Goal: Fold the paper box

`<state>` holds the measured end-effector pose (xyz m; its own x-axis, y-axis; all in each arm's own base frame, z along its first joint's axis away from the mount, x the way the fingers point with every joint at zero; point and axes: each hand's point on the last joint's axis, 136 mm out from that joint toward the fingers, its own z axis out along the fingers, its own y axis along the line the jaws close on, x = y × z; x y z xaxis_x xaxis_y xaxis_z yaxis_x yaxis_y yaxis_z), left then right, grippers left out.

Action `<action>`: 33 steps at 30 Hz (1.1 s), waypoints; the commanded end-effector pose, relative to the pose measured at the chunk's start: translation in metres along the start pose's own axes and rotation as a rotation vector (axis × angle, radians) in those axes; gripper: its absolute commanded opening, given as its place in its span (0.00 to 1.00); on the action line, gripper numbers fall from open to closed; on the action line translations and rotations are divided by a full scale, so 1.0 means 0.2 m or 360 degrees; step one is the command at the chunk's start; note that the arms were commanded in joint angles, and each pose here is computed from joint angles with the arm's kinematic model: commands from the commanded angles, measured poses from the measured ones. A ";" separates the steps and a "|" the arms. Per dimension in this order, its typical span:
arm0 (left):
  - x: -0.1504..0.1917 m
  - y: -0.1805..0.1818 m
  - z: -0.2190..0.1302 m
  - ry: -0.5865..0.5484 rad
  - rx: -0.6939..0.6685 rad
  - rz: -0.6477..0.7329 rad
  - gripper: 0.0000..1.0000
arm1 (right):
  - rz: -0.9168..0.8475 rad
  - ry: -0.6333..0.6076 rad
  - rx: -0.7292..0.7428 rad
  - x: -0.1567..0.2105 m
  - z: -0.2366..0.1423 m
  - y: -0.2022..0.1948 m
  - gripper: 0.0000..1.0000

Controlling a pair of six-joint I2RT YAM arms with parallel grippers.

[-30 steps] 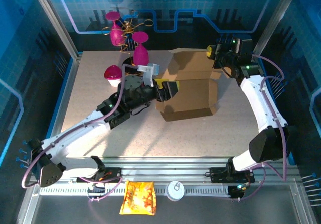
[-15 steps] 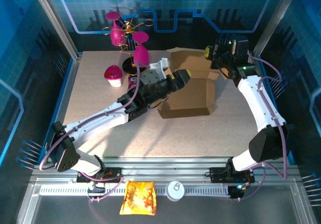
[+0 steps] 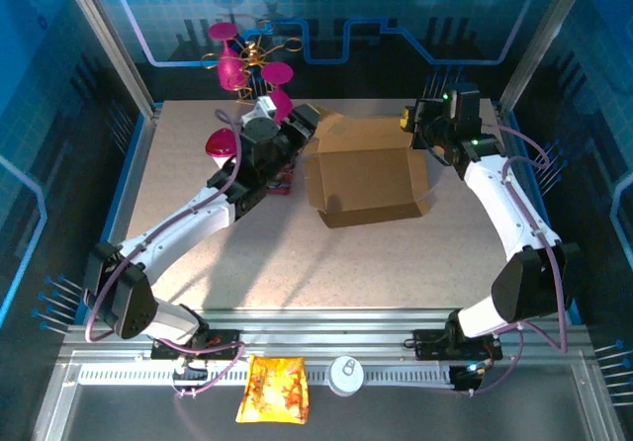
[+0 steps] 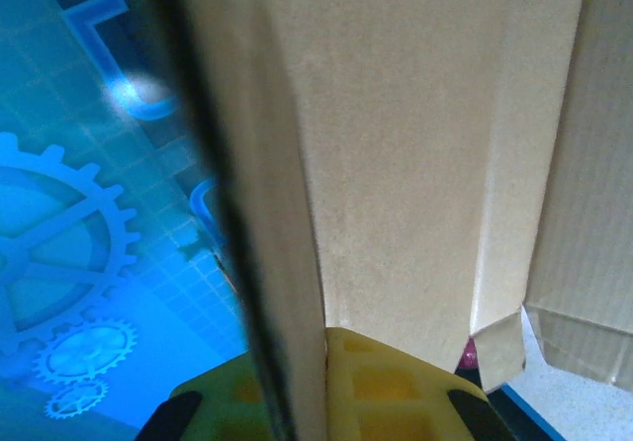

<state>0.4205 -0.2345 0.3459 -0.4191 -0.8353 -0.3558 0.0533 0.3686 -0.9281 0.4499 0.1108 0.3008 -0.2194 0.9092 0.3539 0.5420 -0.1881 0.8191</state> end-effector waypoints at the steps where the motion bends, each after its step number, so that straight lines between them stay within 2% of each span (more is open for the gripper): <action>1: -0.01 -0.09 -0.08 0.0091 0.0103 -0.0181 0.51 | -0.0071 -0.0002 -0.0102 0.04 -0.04 0.08 0.00; 5: 0.01 -0.11 -0.19 0.0170 0.0016 -0.0438 0.52 | -0.0127 -0.0039 -0.0129 0.02 0.00 0.09 0.00; 8: 0.01 -0.17 -0.29 0.0229 -0.0060 -0.0629 0.44 | -0.0180 -0.0053 -0.0151 0.02 0.03 0.10 0.00; 10: 0.03 -0.23 -0.34 0.0290 -0.0138 -0.0689 0.44 | -0.0207 -0.0058 -0.0160 0.03 0.06 0.10 0.00; 13: 0.02 -0.38 -0.36 0.0325 -0.0123 -0.0680 0.43 | -0.0256 -0.0082 -0.0173 0.03 0.08 0.08 0.00; 16: 0.02 -0.46 -0.34 0.0364 -0.0144 -0.0702 0.42 | -0.0283 -0.0100 -0.0183 0.04 0.10 0.06 0.00; 23: 0.20 -0.44 -0.13 0.0556 -0.0297 -0.0532 0.43 | -0.0304 -0.0085 -0.0172 0.05 0.13 0.03 0.00; 30: 0.22 -0.28 0.00 0.0544 -0.0520 -0.0235 0.43 | -0.0310 -0.0078 -0.0173 0.06 0.11 0.01 0.00; 33: 0.23 -0.24 0.05 0.0533 -0.0530 -0.0186 0.44 | -0.0311 -0.0071 -0.0169 0.06 0.10 0.00 0.00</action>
<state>0.4127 -0.3019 0.3609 -0.6642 -0.7447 -0.0646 -0.3349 0.3737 -0.8650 0.4674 0.1268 0.2856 -0.2698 0.9445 0.1876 0.4444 -0.0507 0.8944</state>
